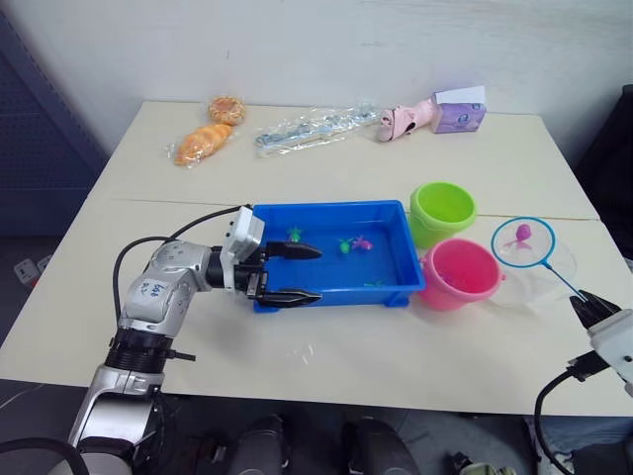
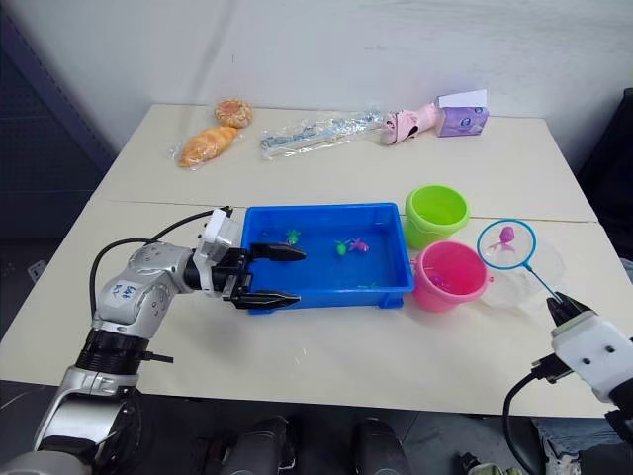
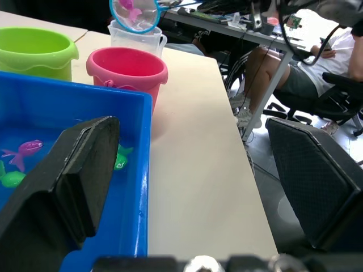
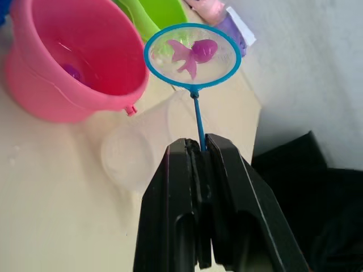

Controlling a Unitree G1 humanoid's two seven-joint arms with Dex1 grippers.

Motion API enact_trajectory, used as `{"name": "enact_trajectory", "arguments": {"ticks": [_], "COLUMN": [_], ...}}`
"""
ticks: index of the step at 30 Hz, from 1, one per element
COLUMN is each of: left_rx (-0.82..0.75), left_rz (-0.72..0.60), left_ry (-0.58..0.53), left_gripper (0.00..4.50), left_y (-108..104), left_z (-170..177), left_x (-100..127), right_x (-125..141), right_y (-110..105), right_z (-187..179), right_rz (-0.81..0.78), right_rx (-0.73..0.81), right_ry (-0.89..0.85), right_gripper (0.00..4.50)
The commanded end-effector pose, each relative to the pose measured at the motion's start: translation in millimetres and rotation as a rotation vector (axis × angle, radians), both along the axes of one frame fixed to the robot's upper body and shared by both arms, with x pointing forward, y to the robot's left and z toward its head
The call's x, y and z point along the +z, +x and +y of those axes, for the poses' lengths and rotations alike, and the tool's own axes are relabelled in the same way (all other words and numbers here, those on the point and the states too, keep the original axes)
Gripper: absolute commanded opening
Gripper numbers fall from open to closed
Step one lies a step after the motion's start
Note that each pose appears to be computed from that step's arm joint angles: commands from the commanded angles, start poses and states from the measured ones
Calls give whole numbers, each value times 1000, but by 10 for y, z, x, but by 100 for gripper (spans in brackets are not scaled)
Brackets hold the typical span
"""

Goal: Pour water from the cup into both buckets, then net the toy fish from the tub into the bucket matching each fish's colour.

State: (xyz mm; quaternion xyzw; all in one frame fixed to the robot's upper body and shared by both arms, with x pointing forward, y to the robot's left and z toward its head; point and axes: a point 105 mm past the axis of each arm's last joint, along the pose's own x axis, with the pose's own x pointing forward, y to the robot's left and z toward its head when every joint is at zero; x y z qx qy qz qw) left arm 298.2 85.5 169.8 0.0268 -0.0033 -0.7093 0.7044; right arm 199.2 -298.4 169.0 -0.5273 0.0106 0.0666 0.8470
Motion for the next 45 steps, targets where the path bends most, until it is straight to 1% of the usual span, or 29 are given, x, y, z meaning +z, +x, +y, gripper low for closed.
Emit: {"name": "enact_trajectory", "arguments": {"ticks": [1, 3, 4, 6, 7, 8, 12, 13, 17, 20, 24, 28, 30, 32, 34, 35, 36, 37, 38, 39, 41, 43, 45], "left_rx": [-18, -17, -16, -13, -12, -11, -8, -7, -10, -14, -15, -15, -10, -6, 1, 5, 19, 36, 55, 72, 103, 151, 215], "left_rz": [-26, -26, -27, -27, -28, -28, -29, -30, -31, -31, -32, -30, -27, -26, -26, -27, -30, -35, -41, -45, -51, -59, -75], "left_ry": [-15, -20, -21, -24, -25, -25, -26, -26, -26, -26, -29, -33, -36, -32, -28, -27, -25, -26, -27, -30, -32, -22, -13], "left_gripper": [443, 443, 443, 443, 443, 443, 443, 443, 443, 443, 443, 443, 443, 443, 443, 443, 443, 443, 443, 443, 443, 443, 443], "left_y": [-44, -48, -49, -49, -48, -48, -42, -38, -27, -19, -13, -18, -15, -20, -18, -15, -5, 7, 20, 28, 34, 35, 47], "left_z": [-48, -61, -65, -68, -68, -70, -71, -72, -80, -89, -98, -106, -100, -80, -55, -34, 14, 70, 129, 178, 270, 429, 612], "left_x": [63, 69, 71, 75, 77, 78, 80, 81, 82, 81, 81, 72, 70, 56, 48, 49, 55, 66, 76, 85, 94, 97, 115], "right_x": [-29, -87, -121, -216, -211, -234, -254, -287, -218, -222, -116, -84, -50, -6, 26, 84, 151, 209, 203, 169, 177, 292, 406], "right_y": [16, 17, 14, 6, 4, -8, -34, -41, -36, 5, 33, 34, 28, 16, 21, 31, 78, 128, 176, 215, 287, 397, 518], "right_z": [51, 55, 47, 47, 24, 8, -36, -34, 94, 45, -27, -71, -110, -99, -14, 32, 120, 253, 359, 425, 592, 826, 986], "right_rz": [-59, -74, -79, -65, -90, -92, -128, -120, -208, -204, -247, -243, -245, -257, -254, -272, -266, -247, -189, -127, -56, -40, -25], "right_rx": [57, 76, 79, 103, 94, 94, 92, 105, 172, 145, 101, 77, 50, 40, 80, 95, 124, 183, 231, 255, 308, 389, 436], "right_ry": [-162, -212, -264, -326, -396, -399, -526, -521, -620, -614, -666, -648, -611, -503, -413, -368, -254, -141, -36, 28, 109, 149, 200], "right_gripper": [0, 0, 0, 0, 0, 0, 0, 0, 0, 0, 0, 0, 0, 0, 0, 0, 0, 0, 0, 0, 0, 0, 0]}}
